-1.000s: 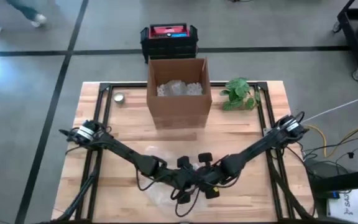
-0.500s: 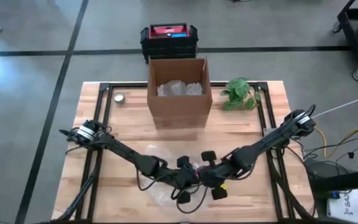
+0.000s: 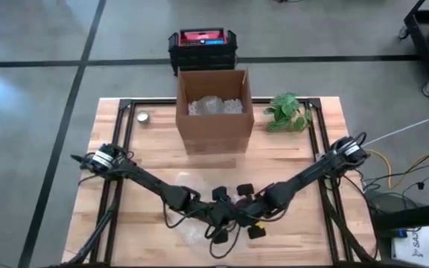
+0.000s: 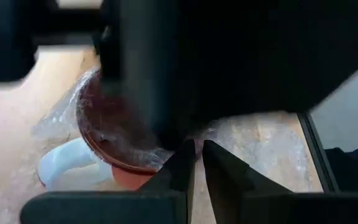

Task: Wrap mug
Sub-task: Wrap the orange mug with bubble wrap

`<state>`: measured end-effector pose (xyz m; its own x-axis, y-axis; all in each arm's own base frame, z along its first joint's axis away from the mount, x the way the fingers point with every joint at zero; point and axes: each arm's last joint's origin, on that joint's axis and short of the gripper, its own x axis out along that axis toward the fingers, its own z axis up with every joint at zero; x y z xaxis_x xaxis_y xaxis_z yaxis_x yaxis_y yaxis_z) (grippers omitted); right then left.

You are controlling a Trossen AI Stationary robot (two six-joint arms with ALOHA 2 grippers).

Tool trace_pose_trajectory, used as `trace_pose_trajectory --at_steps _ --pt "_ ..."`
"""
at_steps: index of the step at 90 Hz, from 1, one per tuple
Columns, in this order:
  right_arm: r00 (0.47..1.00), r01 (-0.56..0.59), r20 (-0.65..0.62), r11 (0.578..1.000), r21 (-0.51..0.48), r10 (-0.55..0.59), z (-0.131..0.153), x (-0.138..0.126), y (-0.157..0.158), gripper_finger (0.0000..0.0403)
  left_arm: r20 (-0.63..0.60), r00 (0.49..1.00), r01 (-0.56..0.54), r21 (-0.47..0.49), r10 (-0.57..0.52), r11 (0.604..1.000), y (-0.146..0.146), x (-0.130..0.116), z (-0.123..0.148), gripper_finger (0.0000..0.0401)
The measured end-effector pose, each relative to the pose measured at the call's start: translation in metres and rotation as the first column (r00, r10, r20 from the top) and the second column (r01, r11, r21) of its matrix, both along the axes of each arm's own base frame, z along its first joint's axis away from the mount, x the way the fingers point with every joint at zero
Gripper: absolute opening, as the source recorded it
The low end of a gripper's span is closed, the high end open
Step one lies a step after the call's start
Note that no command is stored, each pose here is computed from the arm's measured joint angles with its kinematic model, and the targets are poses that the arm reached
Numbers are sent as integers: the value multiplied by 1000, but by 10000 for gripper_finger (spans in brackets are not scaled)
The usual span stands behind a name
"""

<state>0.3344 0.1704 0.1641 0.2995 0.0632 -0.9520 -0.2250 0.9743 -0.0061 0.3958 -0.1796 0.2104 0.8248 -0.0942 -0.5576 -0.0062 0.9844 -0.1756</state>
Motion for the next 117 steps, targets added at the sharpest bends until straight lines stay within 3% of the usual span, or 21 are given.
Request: trace_pose_trajectory --at_steps 21,43,63,79,95,106,117 --pt "1000 -4 6 1000 3 4 3 1 -2 0 -1 1000 0 0 0 1000 0 0 0 20" --pt "998 -18 61 999 47 15 55 -11 0 0 -3 1000 6 -2 -6 1000 0 -1 1 20" --pt "996 78 29 995 54 -80 87 -46 -2 0 -6 1000 8 -1 -8 1000 0 -3 5 20" --pt "980 127 157 992 -16 -123 75 -57 4 0 30 1000 9 -17 -8 1000 1 -7 19 20" --pt "954 92 283 995 38 -99 57 -48 14 0 -1 1000 8 -3 -8 1000 3 -11 20 20" --pt "964 100 247 995 5 -98 45 -57 17 0 -116 993 -30 20 32 999 10 -32 36 20" --pt "955 126 272 992 -1 -121 51 -71 23 0 -231 964 -113 77 128 991 20 -64 57 20"
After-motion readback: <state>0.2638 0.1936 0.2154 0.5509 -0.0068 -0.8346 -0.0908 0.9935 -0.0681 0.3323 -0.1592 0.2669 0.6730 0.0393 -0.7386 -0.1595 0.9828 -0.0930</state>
